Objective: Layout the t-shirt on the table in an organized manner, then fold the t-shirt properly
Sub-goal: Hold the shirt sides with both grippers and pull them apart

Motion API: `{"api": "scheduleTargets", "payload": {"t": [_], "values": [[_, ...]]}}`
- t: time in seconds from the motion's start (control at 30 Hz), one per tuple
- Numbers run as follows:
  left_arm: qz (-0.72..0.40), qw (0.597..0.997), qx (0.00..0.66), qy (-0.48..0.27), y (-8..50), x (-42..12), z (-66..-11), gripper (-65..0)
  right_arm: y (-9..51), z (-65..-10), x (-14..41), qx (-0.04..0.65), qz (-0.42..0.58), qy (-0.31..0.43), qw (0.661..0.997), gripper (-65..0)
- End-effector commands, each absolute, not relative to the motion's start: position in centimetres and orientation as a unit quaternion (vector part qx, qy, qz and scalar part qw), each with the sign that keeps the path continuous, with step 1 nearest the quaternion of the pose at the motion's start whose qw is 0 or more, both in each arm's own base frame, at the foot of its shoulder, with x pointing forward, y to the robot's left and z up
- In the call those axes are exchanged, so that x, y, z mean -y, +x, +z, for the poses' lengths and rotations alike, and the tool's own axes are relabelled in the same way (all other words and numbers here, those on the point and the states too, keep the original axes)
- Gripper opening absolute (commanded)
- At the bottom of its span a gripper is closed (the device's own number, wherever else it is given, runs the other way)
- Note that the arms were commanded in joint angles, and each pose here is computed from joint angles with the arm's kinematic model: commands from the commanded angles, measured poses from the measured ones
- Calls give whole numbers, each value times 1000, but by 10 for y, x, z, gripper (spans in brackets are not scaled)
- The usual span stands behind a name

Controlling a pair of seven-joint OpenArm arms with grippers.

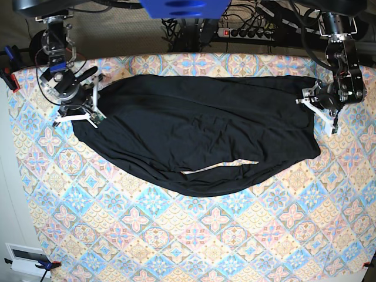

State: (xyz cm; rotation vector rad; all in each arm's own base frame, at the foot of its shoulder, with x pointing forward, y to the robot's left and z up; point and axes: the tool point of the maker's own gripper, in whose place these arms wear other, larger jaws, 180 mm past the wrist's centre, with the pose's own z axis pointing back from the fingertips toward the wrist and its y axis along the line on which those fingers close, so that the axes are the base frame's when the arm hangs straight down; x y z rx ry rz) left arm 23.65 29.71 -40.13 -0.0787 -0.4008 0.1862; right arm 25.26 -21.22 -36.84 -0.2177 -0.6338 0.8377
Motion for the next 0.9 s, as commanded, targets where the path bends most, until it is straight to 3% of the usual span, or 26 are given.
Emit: {"api": "scheduleTargets", "payload": {"t": [0.0, 0.17, 0.33, 0.43, 0.7, 0.87], "values": [[98, 971, 218, -25, 246, -312, -393, -336, 259, -358, 213, 317, 401, -110, 852, -501], [86, 975, 200, -33, 242, -301, -407, -366, 259, -359, 213, 316, 401, -110, 853, -501], [61, 975, 212, -21, 238, -300, -395, -587, 259, -359, 213, 315, 401, -111, 853, -502], [55, 976, 211, -15, 235, -302, -392, -650, 259, -359, 213, 315, 401, -110, 853, -502], [69, 974, 217, 5, 233, -321, -385, -646, 259, -360, 208, 320, 395, -104, 855, -503], [70, 980, 187, 1, 223, -321, -387, -646, 259, -360, 208, 319, 395, -104, 855, -501]]}}
